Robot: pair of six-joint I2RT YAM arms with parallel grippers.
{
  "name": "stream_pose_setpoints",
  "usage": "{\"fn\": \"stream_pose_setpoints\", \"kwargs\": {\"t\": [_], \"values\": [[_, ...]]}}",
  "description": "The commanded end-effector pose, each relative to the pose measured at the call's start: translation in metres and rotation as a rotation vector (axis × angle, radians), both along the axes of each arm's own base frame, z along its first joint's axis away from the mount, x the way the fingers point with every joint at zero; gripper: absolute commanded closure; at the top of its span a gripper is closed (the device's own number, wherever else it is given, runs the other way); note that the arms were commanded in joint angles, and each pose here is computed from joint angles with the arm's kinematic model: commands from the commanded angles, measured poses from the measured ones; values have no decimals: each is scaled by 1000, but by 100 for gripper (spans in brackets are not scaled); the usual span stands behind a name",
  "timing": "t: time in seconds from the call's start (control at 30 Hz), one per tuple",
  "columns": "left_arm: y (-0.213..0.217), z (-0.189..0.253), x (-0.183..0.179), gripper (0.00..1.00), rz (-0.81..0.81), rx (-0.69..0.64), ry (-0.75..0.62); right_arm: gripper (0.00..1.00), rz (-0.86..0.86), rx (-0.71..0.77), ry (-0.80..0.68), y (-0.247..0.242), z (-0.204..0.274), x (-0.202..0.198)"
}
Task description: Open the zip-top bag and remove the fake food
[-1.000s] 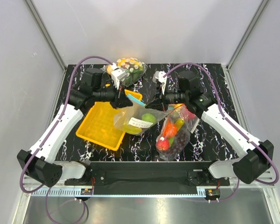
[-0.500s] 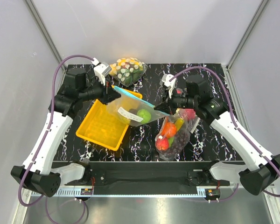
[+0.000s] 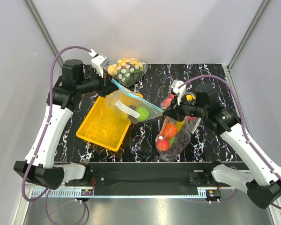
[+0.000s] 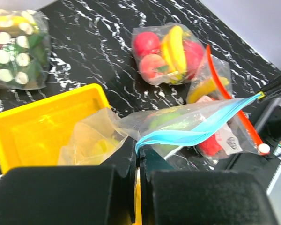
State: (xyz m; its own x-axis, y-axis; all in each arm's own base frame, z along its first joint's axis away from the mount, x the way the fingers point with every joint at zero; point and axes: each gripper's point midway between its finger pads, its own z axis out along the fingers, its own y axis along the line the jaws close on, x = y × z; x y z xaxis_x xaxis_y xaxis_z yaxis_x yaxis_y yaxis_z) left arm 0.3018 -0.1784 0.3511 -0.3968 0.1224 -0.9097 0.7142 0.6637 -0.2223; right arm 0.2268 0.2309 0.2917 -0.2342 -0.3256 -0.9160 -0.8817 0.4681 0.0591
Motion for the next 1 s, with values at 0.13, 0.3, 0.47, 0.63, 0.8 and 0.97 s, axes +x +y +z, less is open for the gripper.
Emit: {"fn": "stream_pose_setpoints", "kwargs": {"t": [0.13, 0.3, 0.47, 0.63, 0.8, 0.97], "values": [[-11, 41, 11, 100, -96, -63, -125, 79, -104, 25, 54, -18, 10, -10], [-36, 41, -5, 100, -230, -96, -92, 37, -113, 105, 52, -11, 50, -9], [-66, 31, -18, 100, -332, -92, -29, 26, -156, 138, 77, 0, 79, 12], [-79, 20, -26, 100, -383, -88, 8, 26, -152, 140, 88, 17, 88, 38], [-90, 5, -27, 100, -413, -68, 56, 30, -129, 178, 153, 38, 85, 55], [-105, -15, -29, 100, -442, -46, 99, 32, -93, 198, 186, 50, 80, 59]]}}
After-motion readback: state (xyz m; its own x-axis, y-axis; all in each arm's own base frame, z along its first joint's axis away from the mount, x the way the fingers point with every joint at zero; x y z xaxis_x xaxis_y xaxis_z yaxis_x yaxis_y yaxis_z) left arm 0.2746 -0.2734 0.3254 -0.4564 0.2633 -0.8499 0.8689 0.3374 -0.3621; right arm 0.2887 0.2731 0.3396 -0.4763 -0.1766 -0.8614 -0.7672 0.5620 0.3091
